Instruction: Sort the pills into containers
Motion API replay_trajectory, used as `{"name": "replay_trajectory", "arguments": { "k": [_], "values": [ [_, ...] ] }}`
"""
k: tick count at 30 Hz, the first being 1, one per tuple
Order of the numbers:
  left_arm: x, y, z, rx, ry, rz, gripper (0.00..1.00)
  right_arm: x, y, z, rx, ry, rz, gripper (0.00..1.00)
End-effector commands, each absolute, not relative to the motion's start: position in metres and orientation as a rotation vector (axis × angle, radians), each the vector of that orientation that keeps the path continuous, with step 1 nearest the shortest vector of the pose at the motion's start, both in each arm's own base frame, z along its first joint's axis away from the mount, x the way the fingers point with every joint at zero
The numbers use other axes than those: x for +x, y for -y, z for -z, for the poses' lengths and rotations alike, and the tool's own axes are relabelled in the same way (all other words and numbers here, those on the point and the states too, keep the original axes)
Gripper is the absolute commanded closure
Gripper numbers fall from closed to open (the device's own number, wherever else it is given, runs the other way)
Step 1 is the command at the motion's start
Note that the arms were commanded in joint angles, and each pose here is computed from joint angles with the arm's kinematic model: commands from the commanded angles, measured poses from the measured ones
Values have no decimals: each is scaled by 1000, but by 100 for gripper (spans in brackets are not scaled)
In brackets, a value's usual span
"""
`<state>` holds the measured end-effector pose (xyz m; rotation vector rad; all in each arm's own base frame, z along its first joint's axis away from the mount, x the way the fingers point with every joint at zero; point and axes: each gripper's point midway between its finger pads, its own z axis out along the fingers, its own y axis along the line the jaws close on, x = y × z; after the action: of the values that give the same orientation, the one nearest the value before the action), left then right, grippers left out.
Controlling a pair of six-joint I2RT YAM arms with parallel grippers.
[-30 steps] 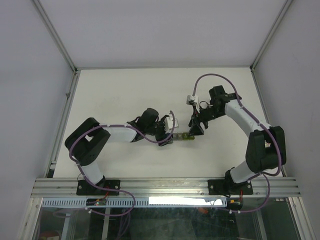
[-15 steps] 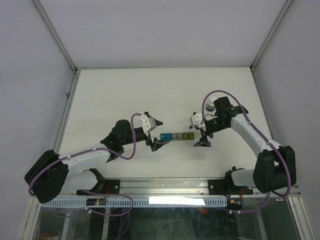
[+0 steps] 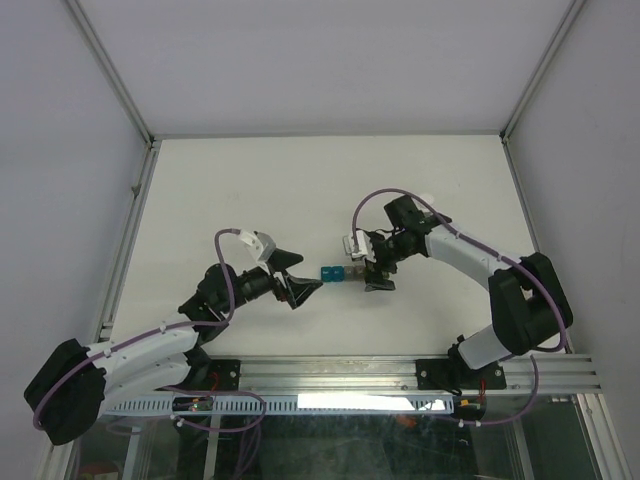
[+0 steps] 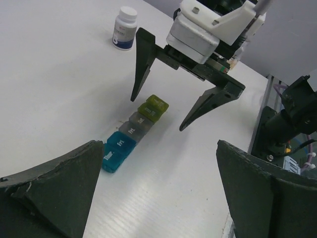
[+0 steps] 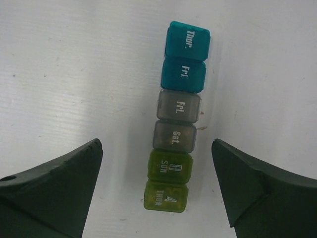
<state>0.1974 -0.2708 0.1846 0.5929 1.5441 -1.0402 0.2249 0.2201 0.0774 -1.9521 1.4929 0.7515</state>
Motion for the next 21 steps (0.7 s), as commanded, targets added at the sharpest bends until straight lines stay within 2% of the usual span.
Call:
{"name": "replay_trajectory", "arguments": {
  "k": [1, 4, 10, 21],
  "values": [
    [202, 254, -180, 421, -1580, 1048, 1, 250, -231, -66, -1872, -1608, -626, 6],
    [198, 249, -178, 403, -1572, 1055, 1, 255, -234, -54, -1853, -1662, -580, 9],
    [194, 245, -176, 394, -1569, 1061, 1, 258, -236, -39, -1857, -1743, -527, 26],
    [190, 244, -176, 392, -1570, 1076, 1, 262, -227, -32, -1821, -1817, -449, 49]
  ]
}}
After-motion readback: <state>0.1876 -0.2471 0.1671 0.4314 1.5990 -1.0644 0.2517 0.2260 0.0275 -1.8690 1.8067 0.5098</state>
